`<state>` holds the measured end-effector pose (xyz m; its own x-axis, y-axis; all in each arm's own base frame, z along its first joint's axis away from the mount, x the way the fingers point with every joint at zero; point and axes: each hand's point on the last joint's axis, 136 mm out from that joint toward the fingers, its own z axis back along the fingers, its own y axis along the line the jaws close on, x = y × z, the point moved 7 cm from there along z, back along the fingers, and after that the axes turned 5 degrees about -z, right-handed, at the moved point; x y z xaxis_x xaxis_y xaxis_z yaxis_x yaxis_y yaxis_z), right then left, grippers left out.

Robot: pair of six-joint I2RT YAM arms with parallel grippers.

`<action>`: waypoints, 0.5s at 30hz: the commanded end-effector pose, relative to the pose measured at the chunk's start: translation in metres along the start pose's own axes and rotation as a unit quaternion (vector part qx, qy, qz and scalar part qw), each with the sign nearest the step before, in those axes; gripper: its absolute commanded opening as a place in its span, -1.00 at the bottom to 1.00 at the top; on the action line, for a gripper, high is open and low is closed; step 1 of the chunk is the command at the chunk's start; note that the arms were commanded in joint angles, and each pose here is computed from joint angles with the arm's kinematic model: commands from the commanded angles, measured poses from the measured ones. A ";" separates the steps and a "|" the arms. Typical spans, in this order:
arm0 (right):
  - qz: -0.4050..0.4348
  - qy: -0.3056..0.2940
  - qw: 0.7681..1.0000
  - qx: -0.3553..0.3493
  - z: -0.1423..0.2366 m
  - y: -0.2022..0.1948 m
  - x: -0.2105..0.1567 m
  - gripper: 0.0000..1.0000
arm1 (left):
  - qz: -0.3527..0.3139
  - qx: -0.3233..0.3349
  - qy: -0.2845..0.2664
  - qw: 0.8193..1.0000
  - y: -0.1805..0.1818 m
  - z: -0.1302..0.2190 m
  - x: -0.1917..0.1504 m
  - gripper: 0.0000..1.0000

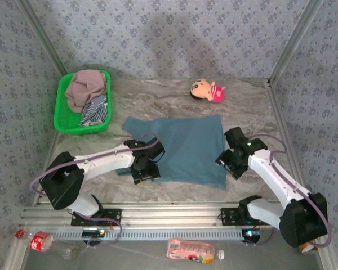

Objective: Fold and stack the tank tops

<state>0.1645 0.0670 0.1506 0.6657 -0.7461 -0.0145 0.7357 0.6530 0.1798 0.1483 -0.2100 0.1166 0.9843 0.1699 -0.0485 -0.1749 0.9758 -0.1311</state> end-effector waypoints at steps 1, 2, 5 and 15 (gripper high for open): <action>-0.108 0.033 0.990 -0.079 -0.012 -0.037 -0.019 0.24 | 0.051 -0.030 -0.031 0.998 -0.009 -0.005 0.004 0.23; -0.122 0.041 0.989 -0.075 -0.016 -0.040 -0.022 0.22 | 0.058 -0.040 -0.039 0.997 -0.012 -0.008 0.005 0.23; -0.147 0.056 0.985 -0.069 -0.028 -0.043 -0.032 0.19 | 0.083 -0.052 -0.057 0.994 -0.016 -0.012 0.007 0.22; -0.161 0.028 0.985 -0.059 -0.061 -0.032 -0.029 0.13 | 0.130 -0.062 -0.088 0.986 -0.012 -0.017 0.006 0.17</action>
<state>0.1210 0.0744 0.0905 0.4442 -0.8846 -0.1421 0.8946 0.4465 0.0166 0.1520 -0.2225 0.0936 0.9175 0.3966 0.0303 -0.3800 0.8964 -0.2281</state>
